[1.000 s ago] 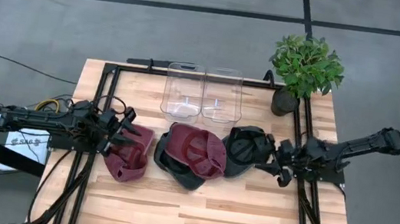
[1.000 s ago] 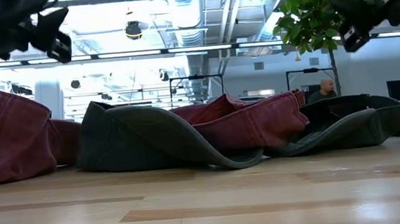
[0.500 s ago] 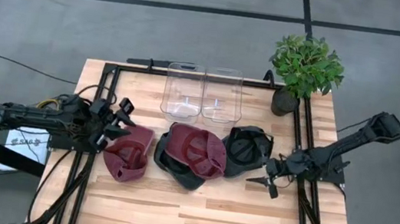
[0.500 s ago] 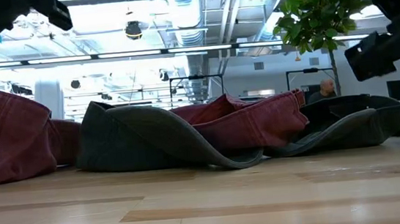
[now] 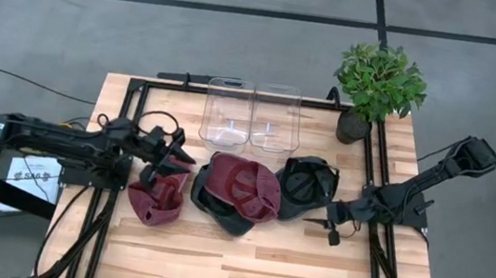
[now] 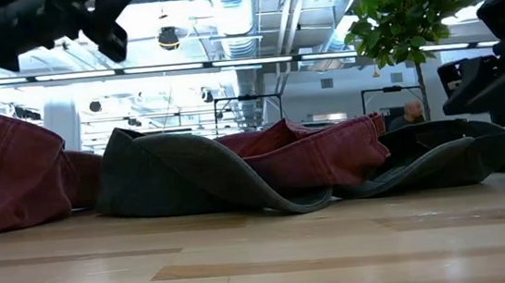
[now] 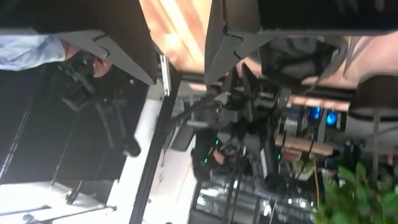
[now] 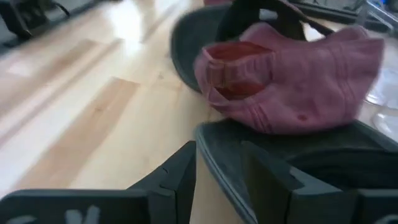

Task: Pick & Place hat
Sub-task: Put the right black cap into the right transparent bin

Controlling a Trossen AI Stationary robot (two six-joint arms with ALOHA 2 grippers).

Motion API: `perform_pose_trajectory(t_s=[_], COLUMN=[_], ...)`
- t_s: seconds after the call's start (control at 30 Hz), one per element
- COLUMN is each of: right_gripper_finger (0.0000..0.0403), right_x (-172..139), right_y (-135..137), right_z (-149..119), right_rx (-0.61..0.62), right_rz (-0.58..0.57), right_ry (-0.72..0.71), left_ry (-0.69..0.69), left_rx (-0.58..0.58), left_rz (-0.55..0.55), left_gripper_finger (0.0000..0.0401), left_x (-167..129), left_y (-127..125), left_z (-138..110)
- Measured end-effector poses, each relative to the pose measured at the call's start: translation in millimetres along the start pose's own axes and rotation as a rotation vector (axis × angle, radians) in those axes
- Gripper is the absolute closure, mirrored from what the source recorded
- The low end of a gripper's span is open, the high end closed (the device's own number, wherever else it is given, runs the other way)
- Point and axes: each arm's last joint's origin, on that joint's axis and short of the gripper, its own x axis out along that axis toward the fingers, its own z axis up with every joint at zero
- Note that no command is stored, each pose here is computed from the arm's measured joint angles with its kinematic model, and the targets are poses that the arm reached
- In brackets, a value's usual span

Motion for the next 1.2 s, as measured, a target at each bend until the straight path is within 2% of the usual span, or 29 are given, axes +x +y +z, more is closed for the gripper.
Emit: perform_pose_trajectory(t_s=[0.17,0.33,0.4,0.5,0.63,0.77,0.93,1.2], right_gripper_finger=[0.0286,0.0286,0.0286,0.0286,0.0286,0.0286,0.0286,0.0286], right_x=[-0.4,-1.6,-1.3,0.8,5.1,10.4,16.6,25.3], right_y=[-4.5,-12.5,-13.8,-12.4,-6.2,4.7,17.0,21.0], right_z=[5.4,27.2,35.4,42.4,45.2,46.8,42.8,32.9], right_rx=[0.016,0.067,0.068,0.065,0.106,0.07,-0.072,-0.12], right_rz=[-0.148,-0.418,-0.471,-0.431,-0.26,-0.135,-0.084,-0.108], right_ry=[-0.017,-0.069,-0.064,0.013,0.175,0.232,0.282,0.352], left_ry=[0.013,0.01,0.012,0.014,0.016,0.013,0.013,0.01], left_rx=[-0.006,-0.013,-0.014,-0.015,-0.016,-0.015,-0.015,-0.014], left_rz=[0.003,0.001,-0.004,-0.017,-0.027,-0.027,-0.027,-0.026], left_gripper_finger=[0.027,0.027,0.027,0.027,0.027,0.027,0.027,0.027], left_x=[3.3,3.2,3.5,4.1,4.5,4.5,4.5,4.5], left_y=[1.8,1.5,0.6,-1.4,-2.7,-2.8,-2.8,-2.8], left_z=[-1.8,-1.4,-1.7,-2.2,-2.4,-2.2,-2.1,-1.9])
